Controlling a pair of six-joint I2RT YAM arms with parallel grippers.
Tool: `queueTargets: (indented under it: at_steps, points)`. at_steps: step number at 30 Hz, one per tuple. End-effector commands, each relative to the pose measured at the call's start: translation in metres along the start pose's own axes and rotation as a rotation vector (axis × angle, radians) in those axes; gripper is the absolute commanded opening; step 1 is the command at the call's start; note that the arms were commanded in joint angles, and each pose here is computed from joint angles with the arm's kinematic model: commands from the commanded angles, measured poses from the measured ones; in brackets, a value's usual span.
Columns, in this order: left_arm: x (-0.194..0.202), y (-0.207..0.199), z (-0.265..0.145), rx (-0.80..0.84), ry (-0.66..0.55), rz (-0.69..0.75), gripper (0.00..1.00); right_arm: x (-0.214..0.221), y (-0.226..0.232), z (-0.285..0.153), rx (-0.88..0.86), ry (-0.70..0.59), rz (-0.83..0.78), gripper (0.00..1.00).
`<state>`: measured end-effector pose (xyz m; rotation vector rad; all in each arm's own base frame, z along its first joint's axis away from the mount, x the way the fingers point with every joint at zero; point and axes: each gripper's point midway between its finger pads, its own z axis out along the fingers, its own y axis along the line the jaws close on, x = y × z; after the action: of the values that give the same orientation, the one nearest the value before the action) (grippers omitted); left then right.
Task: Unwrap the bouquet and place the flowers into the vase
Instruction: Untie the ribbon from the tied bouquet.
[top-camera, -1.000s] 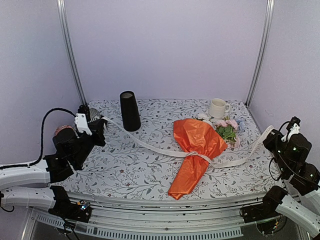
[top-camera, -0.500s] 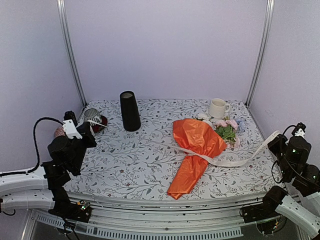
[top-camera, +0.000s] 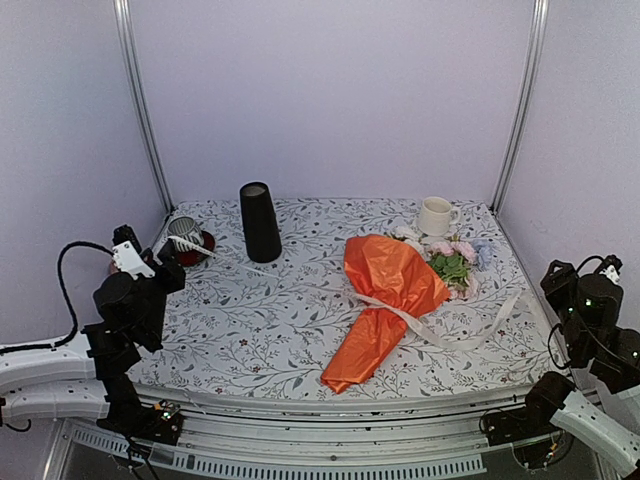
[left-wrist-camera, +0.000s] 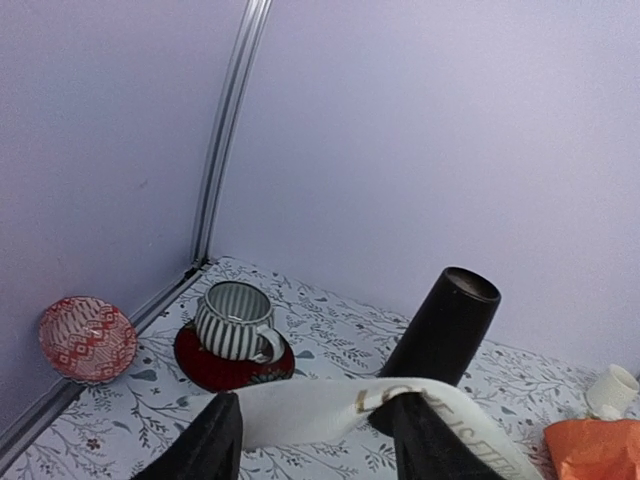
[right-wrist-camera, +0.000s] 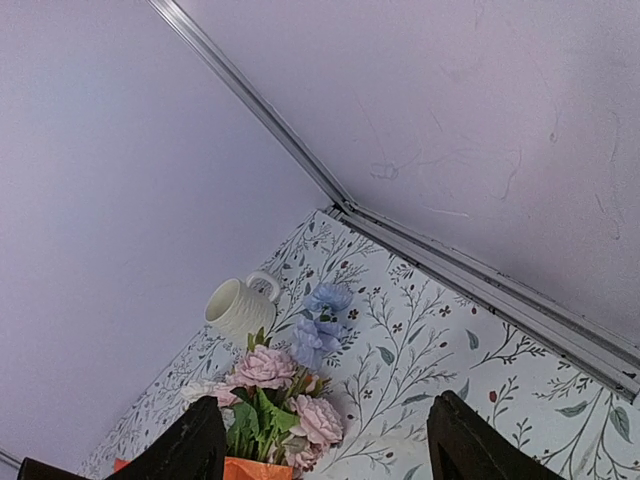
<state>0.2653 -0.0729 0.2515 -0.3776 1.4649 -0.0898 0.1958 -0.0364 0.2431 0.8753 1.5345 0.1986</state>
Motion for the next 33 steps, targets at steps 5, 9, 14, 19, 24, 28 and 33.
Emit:
queueTargets:
  at_steps: [5, 9, 14, 19, 24, 28, 33]
  points:
    - [-0.003, 0.063, -0.011, -0.39, -0.082, -0.151, 0.63, -0.016, -0.008, -0.007, 0.046, -0.026, 0.035, 0.74]
    - [0.0, 0.078, -0.018, -0.472, -0.107, -0.202, 0.82, -0.015, -0.005, -0.007, 0.022, -0.02, 0.045, 0.73]
    - [0.007, 0.06, -0.008, -0.41, -0.03, -0.146, 0.82, 0.0, 0.029, -0.002, -0.131, 0.037, -0.006, 0.7]
    - [0.019, -0.055, 0.005, 0.241, 0.068, 0.146, 0.77, 0.031, 0.069, 0.002, -0.299, 0.144, -0.142, 0.7]
    - [0.049, -0.13, -0.028, 0.709, 0.153, 0.227, 0.78, 0.079, 0.118, -0.005, -0.539, 0.315, -0.332, 0.72]
    - [0.073, -0.16, -0.036, 0.851, 0.234, 0.284, 0.8, 0.119, 0.137, -0.005, -0.62, 0.456, -0.465, 0.74]
    - [0.103, -0.191, -0.051, 1.023, 0.341, 0.303, 0.76, 0.169, 0.157, -0.012, -0.762, 0.634, -0.569, 0.65]
